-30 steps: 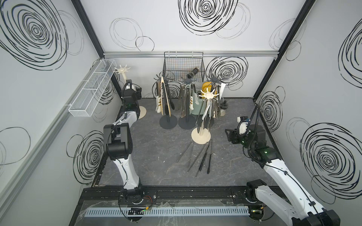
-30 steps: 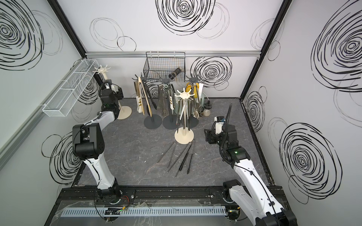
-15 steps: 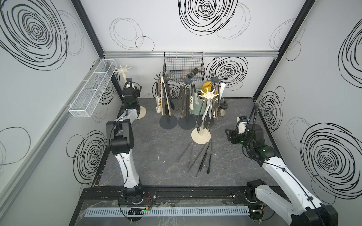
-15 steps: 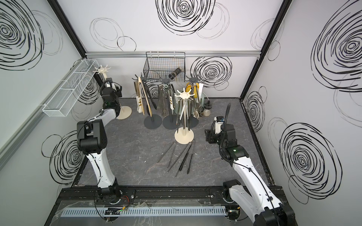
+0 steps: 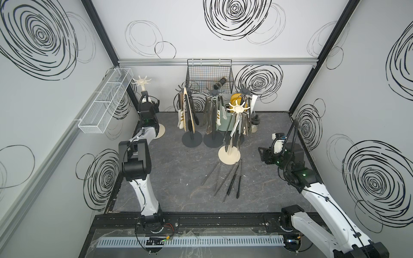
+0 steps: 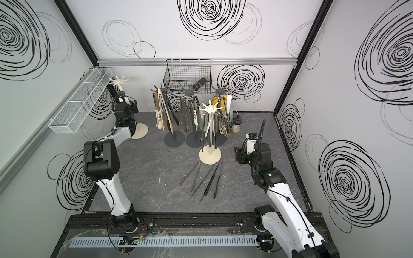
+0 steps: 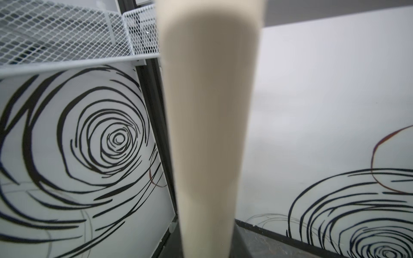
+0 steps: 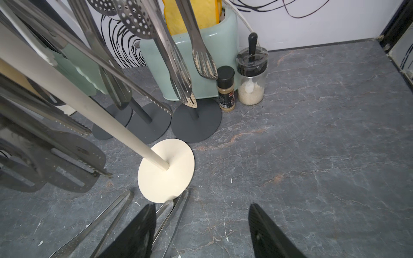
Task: Hang food tongs on kitchen utensil racks
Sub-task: Pick up the rack from the center of the board, then place the rack at the center of the board.
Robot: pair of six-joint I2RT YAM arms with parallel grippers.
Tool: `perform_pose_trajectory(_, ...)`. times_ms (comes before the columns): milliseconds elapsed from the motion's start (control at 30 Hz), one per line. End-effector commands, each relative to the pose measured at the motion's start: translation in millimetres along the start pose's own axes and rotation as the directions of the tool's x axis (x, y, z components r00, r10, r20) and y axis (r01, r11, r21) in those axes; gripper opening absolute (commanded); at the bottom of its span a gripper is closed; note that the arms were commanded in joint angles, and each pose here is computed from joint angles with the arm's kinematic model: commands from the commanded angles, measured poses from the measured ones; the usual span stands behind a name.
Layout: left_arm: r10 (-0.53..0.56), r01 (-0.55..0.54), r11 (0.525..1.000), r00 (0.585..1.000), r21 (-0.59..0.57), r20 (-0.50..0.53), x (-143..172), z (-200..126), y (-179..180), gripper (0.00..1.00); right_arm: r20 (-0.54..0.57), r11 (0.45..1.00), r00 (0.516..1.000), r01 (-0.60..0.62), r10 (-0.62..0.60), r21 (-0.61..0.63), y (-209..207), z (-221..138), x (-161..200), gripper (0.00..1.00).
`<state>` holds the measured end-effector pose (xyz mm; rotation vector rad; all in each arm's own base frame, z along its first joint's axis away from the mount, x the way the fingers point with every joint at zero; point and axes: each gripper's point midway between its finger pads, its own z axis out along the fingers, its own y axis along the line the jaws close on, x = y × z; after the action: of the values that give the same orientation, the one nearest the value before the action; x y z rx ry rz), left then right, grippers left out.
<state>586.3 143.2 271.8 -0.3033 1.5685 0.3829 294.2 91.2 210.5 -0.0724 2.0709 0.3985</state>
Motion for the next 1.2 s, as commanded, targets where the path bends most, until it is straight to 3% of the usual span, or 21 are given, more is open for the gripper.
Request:
perform_pose_trajectory(0, -0.073, 0.077, 0.997, 0.992, -0.032, 0.107, -56, -30, 12, 0.00, 0.018, 1.000, 1.000, -0.005, 0.005, -0.020, 3, -9, -1, 0.68)
perform_pose_trajectory(233, -0.116, 0.128, 0.987, 0.986, -0.094, 0.120, -78, -99, 17, 0.00, 0.051, 0.997, 0.999, 0.014, -0.009, -0.080, 13, -20, 1, 0.68)
perform_pose_trajectory(367, -0.169, 0.180, 0.981, 0.975, -0.073, 0.142, -89, -149, 11, 0.00, 0.082, 0.994, 0.997, 0.017, -0.008, -0.107, 17, -23, -2, 0.67)
perform_pose_trajectory(533, -0.242, 0.237, 0.970, 0.954, 0.050, 0.174, -104, -215, -15, 0.00, 0.110, 0.991, 0.994, 0.022, -0.008, -0.129, 21, -28, -5, 0.67)
perform_pose_trajectory(733, -0.316, 0.281, 0.930, 0.940, 0.236, 0.127, -95, -273, -61, 0.00, 0.139, 0.991, 0.990, 0.024, -0.005, -0.133, 22, -35, -8, 0.67)
perform_pose_trajectory(1000, -0.308, 0.227, 0.878, 0.942, 0.421, 0.134, -99, -325, -130, 0.00, 0.157, 0.992, 0.988, 0.020, 0.000, -0.125, 21, -42, -10, 0.66)
perform_pose_trajectory(1167, -0.295, 0.200, 0.863, 0.945, 0.464, 0.141, -104, -334, -164, 0.00, 0.160, 0.994, 0.987, 0.016, 0.002, -0.110, 18, -44, -9, 0.66)
